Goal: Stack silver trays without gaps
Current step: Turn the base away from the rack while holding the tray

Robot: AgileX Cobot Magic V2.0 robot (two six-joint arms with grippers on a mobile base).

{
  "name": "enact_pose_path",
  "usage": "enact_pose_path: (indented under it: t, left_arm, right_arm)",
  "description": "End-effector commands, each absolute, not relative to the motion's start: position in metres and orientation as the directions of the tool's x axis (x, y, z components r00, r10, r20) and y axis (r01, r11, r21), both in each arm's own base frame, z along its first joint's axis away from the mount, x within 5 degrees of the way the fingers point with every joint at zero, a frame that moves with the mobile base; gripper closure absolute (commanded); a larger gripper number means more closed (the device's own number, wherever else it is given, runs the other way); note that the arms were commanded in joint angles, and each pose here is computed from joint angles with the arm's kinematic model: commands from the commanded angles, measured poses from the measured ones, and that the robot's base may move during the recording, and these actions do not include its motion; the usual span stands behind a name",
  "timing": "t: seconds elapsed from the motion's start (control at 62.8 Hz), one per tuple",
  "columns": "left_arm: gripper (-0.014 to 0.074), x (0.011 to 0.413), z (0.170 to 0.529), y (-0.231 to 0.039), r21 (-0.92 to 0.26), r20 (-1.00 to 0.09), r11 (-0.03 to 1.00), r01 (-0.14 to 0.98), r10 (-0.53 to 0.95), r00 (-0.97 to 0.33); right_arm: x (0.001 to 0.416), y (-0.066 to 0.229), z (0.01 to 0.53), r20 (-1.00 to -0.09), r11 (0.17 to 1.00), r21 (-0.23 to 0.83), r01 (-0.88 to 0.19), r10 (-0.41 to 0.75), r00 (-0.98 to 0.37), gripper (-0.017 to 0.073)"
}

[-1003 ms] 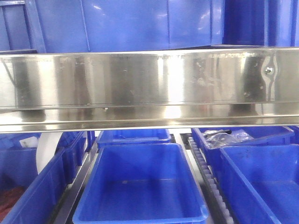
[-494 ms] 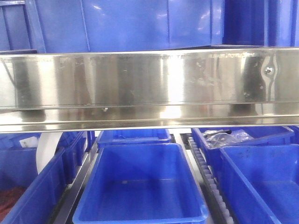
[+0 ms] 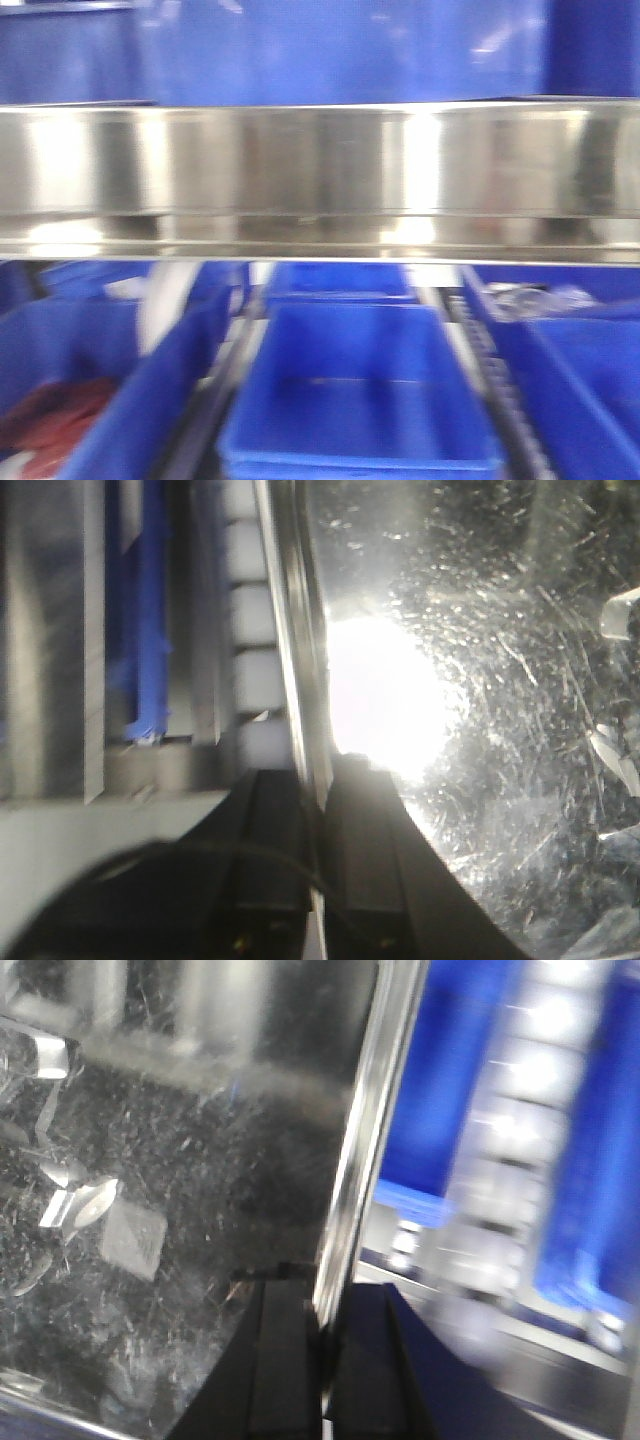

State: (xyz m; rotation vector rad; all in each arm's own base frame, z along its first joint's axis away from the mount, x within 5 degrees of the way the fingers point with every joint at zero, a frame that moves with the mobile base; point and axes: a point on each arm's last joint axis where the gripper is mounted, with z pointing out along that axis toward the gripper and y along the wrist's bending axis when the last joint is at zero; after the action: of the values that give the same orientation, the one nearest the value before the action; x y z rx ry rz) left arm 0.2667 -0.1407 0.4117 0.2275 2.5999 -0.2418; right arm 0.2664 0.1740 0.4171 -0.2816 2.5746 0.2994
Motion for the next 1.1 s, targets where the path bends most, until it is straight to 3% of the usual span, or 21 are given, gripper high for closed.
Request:
enact_pose_path:
  t: [0.0,1.083]
  left_arm:
    - [0.0642,0.2519,0.4278,-0.1368,-0.139,-0.522,0.962,0.236,0.131,-0.843]
    - [0.0642,0.2519,0.4278,-0.1368,-0.139,-0.522,0.962,0.236,0.131,-0.843]
  right_arm:
    - [0.2464,0.1670,0.4358,-0.519,0.941,0.167,-0.294,-0.169,-0.838,0.0504]
    - [0.2464,0.1670,0.4358,-0.519,0.941,0.167,-0.294,-0.169,-0.838,0.0504]
